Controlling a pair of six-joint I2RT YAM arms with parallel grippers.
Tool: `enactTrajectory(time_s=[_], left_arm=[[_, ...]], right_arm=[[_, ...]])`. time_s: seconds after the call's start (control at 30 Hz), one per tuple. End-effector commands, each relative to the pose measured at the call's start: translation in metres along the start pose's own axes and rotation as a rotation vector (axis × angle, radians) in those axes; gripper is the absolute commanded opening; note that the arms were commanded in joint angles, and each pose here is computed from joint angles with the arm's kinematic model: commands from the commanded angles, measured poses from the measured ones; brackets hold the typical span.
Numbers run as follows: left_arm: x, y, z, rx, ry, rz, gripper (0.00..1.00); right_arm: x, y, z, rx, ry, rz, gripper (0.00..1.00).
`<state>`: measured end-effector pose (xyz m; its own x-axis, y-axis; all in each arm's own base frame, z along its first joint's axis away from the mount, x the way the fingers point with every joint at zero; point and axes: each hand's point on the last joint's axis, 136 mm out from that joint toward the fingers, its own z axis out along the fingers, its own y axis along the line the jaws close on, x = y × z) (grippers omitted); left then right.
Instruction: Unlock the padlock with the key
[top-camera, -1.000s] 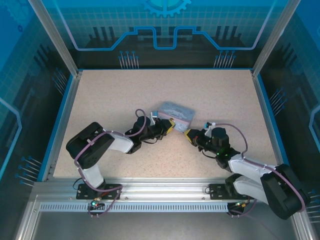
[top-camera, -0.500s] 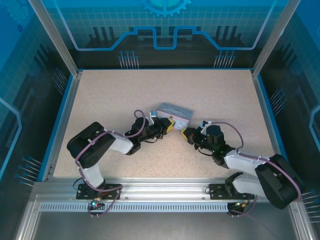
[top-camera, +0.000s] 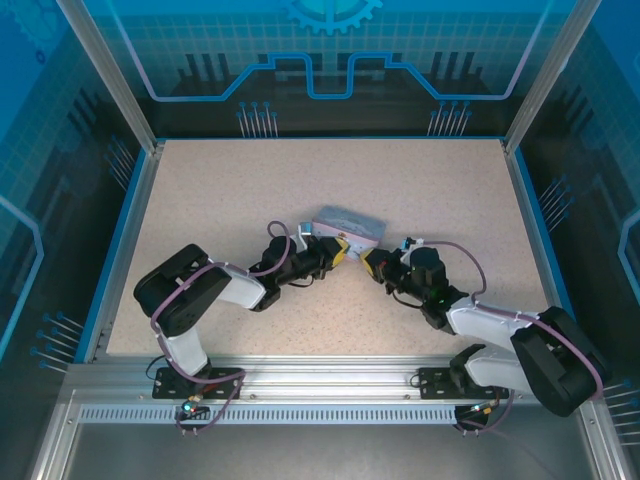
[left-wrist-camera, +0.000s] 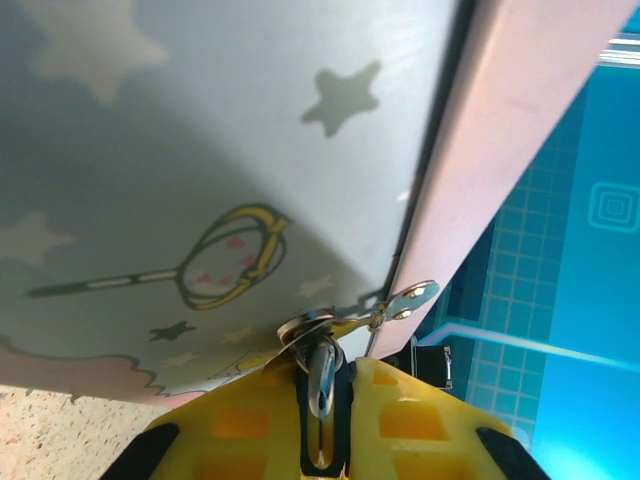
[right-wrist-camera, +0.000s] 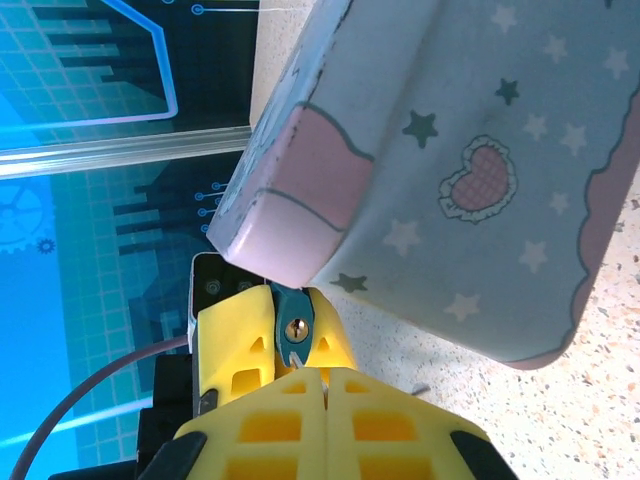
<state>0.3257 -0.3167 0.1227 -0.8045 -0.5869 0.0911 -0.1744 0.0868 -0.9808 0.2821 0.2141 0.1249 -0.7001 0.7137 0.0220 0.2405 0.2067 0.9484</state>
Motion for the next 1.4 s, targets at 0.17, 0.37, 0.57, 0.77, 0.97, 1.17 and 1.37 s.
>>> enactTrajectory(time_s=[0.17, 0.37, 0.57, 0.77, 0.97, 1.17, 1.37], left_arm=[[-0.004, -0.016, -0.003, 0.077, -0.017, -0.003, 0.0], [-0.003, -0.017, -0.004, 0.081, -0.016, -0.003, 0.0], [-0.004, -0.017, -0.003, 0.082, -0.017, -0.004, 0.0], [-0.004, -0.017, -0.004, 0.084, -0.017, -0.005, 0.0], [-0.003, -0.017, -0.004, 0.085, -0.015, -0.007, 0.0], [-0.003, -0.015, -0.004, 0.081, -0.017, -0.009, 0.0], [-0.004, -0.013, -0.005, 0.077, -0.019, -0.009, 0.0]], right_arm=[[0.001, 0.015, 0.012, -0.027, -0.007, -0.002, 0.0], [0.001, 0.014, 0.015, -0.022, -0.011, 0.002, 0.0], [0.0, 0.013, 0.016, -0.02, -0.016, 0.002, 0.0], [0.0, 0.015, 0.019, -0.026, -0.015, 0.002, 0.0], [-0.001, 0.015, 0.021, -0.024, -0.014, 0.004, 0.0], [-0.001, 0.017, 0.023, -0.029, -0.013, 0.005, 0.0], [0.0, 0.016, 0.019, -0.031, -0.012, 0.002, 0.0]])
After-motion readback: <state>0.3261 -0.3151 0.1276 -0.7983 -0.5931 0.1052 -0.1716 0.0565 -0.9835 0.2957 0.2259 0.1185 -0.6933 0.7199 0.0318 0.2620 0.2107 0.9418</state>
